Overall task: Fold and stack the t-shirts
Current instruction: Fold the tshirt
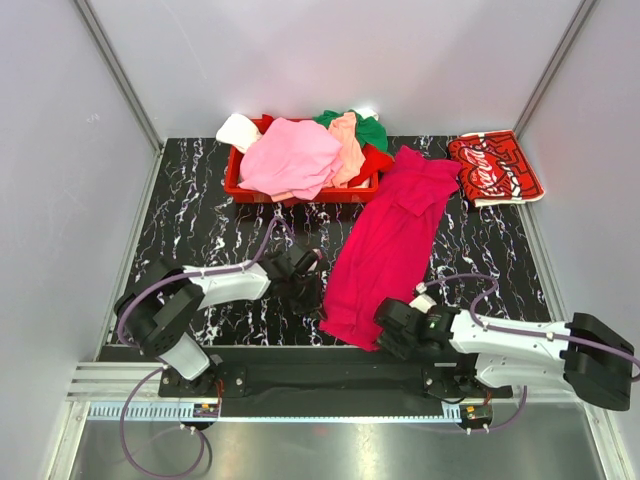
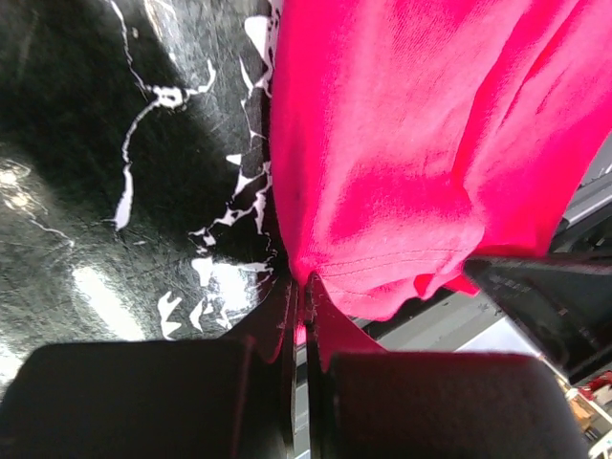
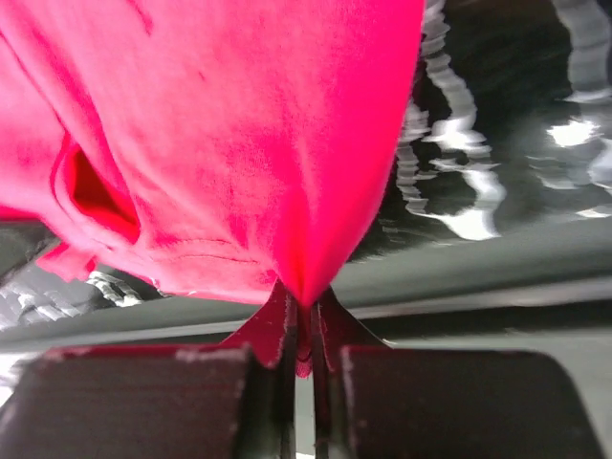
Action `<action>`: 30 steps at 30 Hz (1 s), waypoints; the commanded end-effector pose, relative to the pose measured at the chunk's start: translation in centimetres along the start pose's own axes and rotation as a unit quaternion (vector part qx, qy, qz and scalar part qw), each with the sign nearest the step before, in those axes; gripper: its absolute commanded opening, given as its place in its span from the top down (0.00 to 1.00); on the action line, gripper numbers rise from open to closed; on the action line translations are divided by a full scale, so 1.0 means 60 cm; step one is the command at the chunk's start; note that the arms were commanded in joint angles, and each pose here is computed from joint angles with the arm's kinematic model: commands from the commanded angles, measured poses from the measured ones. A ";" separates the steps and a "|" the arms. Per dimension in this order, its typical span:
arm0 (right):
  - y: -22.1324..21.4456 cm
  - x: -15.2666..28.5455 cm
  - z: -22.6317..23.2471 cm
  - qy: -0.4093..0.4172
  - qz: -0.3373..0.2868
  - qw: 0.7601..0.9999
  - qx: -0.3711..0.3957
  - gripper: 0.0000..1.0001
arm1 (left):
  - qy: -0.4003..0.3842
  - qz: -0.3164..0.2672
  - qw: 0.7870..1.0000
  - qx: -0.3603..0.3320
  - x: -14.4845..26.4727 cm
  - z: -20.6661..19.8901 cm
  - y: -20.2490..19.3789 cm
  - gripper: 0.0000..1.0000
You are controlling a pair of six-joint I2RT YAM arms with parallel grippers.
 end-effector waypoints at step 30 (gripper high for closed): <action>-0.027 0.191 -0.053 -0.046 -0.035 0.992 0.112 1.00 | 0.029 0.054 0.990 -0.128 0.113 -0.045 -0.225 1.00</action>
Point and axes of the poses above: each gripper's point midway between its finger pads, its own x axis back along the fingers, its own z axis along the line the jaws close on, y = z × x, the point moved 3 cm from there along x, back along the fingers, and after that the axes turned 8 degrees about x, right-handed, at the moved point
